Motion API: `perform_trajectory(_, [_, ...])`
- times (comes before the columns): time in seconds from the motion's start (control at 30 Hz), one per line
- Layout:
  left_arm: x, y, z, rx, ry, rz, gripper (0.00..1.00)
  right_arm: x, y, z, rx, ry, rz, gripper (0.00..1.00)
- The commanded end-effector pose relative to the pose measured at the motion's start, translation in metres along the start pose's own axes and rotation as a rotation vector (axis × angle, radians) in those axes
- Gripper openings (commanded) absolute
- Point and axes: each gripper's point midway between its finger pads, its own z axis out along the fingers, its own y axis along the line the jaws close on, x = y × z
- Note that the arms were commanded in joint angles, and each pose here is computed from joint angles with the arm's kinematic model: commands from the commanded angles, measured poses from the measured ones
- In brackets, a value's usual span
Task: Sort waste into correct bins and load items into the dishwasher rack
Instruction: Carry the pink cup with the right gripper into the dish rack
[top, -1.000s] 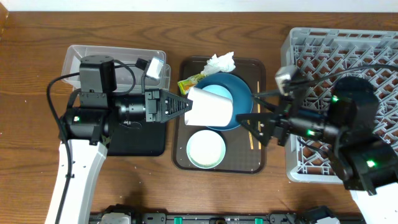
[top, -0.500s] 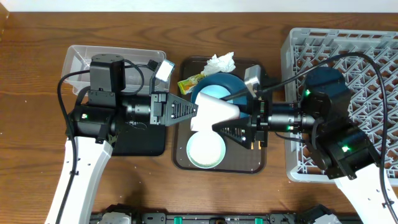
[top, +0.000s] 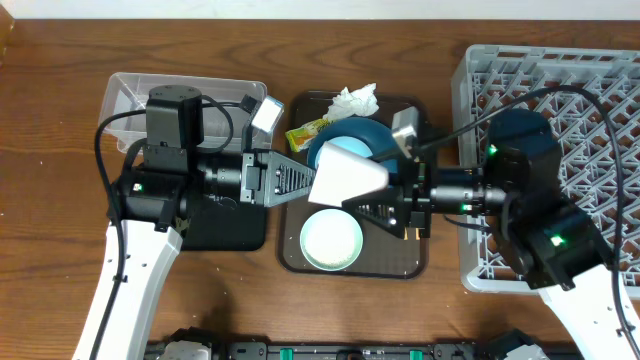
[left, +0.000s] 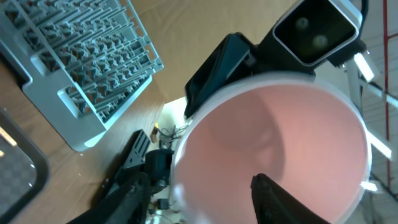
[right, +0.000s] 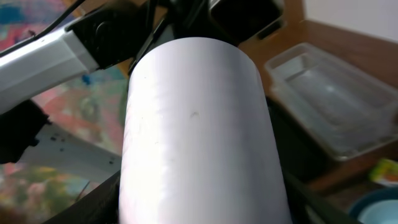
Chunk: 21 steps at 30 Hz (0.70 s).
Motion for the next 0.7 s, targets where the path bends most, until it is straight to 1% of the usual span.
perform_trajectory(0.0, [-0.003, -0.01, -0.001, 0.012, 0.0, 0.067, 0.6, -0.016, 0.001, -0.027, 0.124, -0.081, -0.062, 0.56])
perform_trajectory(0.07, [-0.005, -0.011, -0.002, 0.012, -0.005, 0.096, 0.65, -0.016, -0.007, -0.045, 0.224, -0.107, -0.046, 0.56])
perform_trajectory(0.13, [-0.009, -0.011, -0.004, 0.007, -0.017, 0.121, 0.66, -0.011, -0.018, -0.065, 0.355, -0.126, -0.003, 0.55])
perform_trajectory(0.23, [-0.013, -0.01, -0.01, -0.003, -0.037, 0.13, 0.66, 0.012, -0.045, -0.11, 0.651, -0.148, 0.136, 0.58])
perform_trajectory(0.37, [-0.016, -0.008, -0.014, -0.012, -0.053, 0.129, 0.66, 0.069, -0.076, -0.187, 1.124, -0.176, 0.438, 0.58])
perform_trajectory(0.4, [-0.016, -0.008, -0.014, -0.012, -0.052, 0.129, 0.67, 0.088, -0.079, -0.208, 1.249, -0.188, 0.541, 0.57])
perform_trajectory(0.47, [-0.016, -0.008, -0.014, -0.012, -0.052, 0.129, 0.66, 0.124, -0.077, -0.243, 1.466, -0.213, 0.739, 0.55])
perform_trajectory(0.53, [-0.016, -0.008, -0.014, -0.012, -0.052, 0.129, 0.66, 0.148, -0.071, -0.269, 1.635, -0.208, 0.839, 0.55])
perform_trajectory(0.6, [-0.016, -0.008, -0.014, -0.012, -0.052, 0.129, 0.66, 0.158, -0.069, -0.284, 1.725, -0.182, 0.863, 0.55])
perform_trajectory(0.67, [-0.016, -0.008, -0.014, -0.012, -0.052, 0.129, 0.66, 0.162, -0.071, -0.29, 1.763, -0.17, 0.885, 0.55])
